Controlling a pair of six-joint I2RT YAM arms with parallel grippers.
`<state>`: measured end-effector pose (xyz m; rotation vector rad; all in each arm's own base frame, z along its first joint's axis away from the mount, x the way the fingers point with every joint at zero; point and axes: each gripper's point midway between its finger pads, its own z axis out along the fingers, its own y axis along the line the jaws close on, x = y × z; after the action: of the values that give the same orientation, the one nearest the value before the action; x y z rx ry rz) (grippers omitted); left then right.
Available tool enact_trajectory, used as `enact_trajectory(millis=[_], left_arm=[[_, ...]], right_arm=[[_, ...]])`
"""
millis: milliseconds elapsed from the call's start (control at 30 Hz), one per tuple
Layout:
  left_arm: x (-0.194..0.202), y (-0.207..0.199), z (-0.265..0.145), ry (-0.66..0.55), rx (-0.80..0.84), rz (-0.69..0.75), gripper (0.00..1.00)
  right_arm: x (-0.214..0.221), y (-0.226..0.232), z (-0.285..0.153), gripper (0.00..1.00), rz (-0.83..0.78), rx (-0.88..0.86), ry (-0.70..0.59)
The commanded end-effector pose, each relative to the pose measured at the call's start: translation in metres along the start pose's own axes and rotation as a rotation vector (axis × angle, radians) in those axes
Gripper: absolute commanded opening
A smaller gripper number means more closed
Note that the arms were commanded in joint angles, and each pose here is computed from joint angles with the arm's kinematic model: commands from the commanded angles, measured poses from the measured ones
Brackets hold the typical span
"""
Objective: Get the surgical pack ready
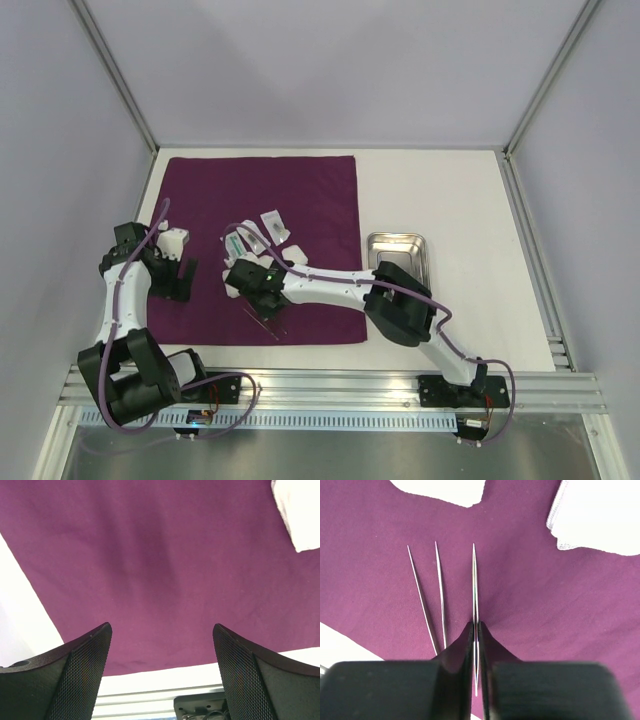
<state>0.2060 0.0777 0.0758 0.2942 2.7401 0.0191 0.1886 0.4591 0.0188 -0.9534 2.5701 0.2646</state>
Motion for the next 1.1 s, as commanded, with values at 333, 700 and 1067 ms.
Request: enact_trajectory(millis=[333, 700, 1067], left_arm=[[-0.020, -0.017, -0.023, -0.102, 0.087, 0.026, 0.91], [-0.025, -0.023, -0.027, -0.125, 0.121, 0.027, 0.91], [-0.029, -0.024, -0.029, -0.129, 0.137, 0.015, 0.91]], right_arm=[[-0.050, -0.082, -0.118, 0.00, 0.120, 0.153, -0.246], [0.087, -0.286, -0.133, 0.01, 0.558, 0.374, -0.138], [0.127, -0.326, -0.109, 0.00, 0.638, 0.425, -0.061]])
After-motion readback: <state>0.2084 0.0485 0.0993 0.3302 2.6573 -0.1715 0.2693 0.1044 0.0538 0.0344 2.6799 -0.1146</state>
